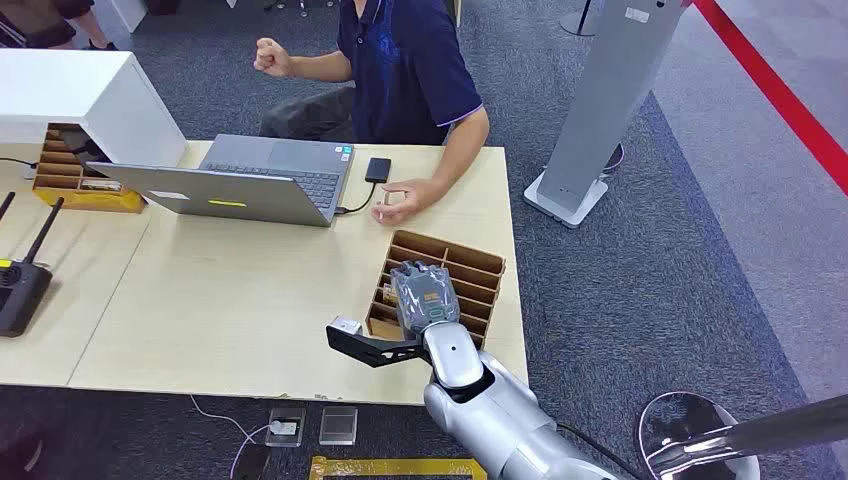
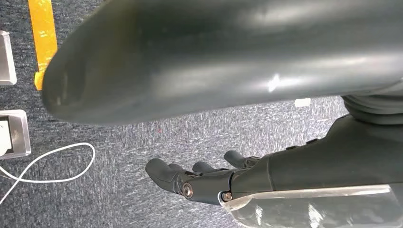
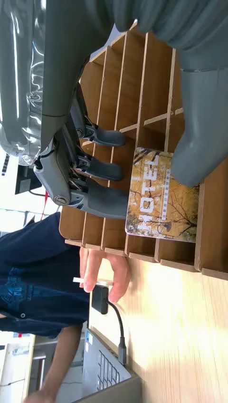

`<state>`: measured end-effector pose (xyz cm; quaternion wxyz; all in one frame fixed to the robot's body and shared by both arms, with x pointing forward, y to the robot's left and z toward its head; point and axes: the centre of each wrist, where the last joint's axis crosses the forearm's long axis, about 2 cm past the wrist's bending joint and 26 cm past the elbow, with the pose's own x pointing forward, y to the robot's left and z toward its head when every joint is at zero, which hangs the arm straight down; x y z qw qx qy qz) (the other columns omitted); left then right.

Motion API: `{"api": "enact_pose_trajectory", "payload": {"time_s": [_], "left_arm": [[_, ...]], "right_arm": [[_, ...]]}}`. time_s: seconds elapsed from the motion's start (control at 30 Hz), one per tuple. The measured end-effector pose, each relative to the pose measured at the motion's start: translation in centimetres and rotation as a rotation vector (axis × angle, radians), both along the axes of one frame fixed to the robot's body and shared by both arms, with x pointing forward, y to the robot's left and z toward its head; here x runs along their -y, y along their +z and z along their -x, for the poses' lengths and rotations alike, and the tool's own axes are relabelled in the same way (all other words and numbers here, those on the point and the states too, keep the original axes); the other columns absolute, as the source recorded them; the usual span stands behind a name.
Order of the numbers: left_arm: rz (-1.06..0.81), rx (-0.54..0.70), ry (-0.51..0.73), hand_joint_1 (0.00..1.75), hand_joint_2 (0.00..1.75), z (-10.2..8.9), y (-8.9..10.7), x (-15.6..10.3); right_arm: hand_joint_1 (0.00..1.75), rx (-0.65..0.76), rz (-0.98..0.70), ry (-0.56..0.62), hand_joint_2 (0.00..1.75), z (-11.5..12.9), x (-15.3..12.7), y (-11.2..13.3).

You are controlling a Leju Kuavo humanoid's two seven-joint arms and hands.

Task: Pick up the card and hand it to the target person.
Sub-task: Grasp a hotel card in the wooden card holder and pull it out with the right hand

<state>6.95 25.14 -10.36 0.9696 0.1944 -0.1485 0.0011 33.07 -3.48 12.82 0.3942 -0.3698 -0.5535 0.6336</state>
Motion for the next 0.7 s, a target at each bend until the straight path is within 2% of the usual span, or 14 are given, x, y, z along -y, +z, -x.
{"api": "enact_pose_trajectory", "payload": {"time_s": [0.17,0.43,0.7], "left_arm": [[-0.001,-0.001,0.001,0.0,0.0,0.0,0.0,-0.05],[-0.007,-0.002,0.003,0.0,0.0,0.0,0.0,-0.07],[-0.005,-0.001,0.003,0.0,0.0,0.0,0.0,-0.08]], "right_arm": [[1.29,-0.001,0.003,0.001,1.75,-0.08,-0.05,0.03],[1.45,-0.002,-0.005,0.008,1.75,-0.04,-0.24,-0.01],[1.53,-0.009,-0.018,0.0,1.75,-0.02,-0.19,-0.2]]}}
